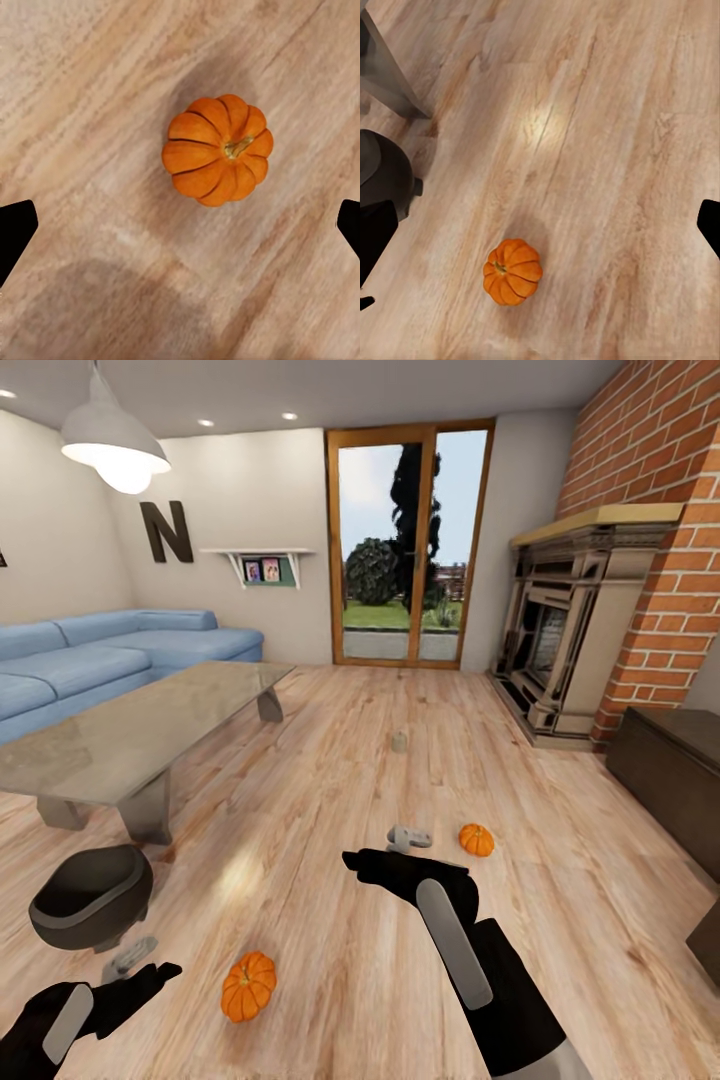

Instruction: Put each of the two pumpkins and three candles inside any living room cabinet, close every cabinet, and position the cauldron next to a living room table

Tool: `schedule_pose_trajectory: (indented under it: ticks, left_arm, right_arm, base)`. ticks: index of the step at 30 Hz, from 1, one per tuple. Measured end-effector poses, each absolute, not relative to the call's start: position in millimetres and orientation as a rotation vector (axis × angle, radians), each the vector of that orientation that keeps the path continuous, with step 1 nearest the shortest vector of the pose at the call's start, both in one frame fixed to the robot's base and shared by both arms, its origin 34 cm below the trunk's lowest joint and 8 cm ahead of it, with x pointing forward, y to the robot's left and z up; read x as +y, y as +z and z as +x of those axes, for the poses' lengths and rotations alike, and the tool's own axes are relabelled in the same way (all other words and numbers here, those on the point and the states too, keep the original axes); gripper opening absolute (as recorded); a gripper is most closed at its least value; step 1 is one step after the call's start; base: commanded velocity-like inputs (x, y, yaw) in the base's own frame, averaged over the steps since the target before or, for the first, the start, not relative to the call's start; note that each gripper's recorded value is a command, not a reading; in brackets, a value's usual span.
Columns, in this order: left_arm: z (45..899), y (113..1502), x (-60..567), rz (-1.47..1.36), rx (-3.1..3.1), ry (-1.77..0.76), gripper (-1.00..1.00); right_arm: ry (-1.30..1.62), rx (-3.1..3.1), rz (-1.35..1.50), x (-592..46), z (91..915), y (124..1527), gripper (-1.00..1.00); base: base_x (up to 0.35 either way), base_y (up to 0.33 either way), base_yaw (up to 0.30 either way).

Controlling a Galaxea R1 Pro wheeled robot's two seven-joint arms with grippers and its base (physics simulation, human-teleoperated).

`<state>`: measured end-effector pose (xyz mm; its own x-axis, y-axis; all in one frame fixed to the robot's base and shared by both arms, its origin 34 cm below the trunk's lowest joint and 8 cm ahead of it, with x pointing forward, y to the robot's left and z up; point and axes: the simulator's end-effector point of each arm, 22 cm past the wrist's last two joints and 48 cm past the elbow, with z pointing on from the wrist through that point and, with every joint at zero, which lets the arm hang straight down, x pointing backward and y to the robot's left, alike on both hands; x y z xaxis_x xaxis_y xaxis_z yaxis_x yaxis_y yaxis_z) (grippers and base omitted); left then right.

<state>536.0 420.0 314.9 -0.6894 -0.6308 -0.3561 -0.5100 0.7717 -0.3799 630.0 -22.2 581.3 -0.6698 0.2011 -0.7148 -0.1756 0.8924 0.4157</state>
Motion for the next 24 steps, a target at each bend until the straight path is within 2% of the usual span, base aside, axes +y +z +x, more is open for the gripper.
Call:
schedule_pose_trajectory:
  ticks: [20,24]
  left_arm:
    - [519,276,419,-0.888,2.568,-0.321,1.00]
    - [521,272,410,-0.876,2.566,-0.378,1.00]
  right_arm:
    - [0.615,2.271,0.029,-19,633,551,1.00]
    - [0.682,2.308,0.010,-6,601,536,1.00]
  base:
    - [0.000,0.000,0.000]
    - [0.000,0.000,0.000]
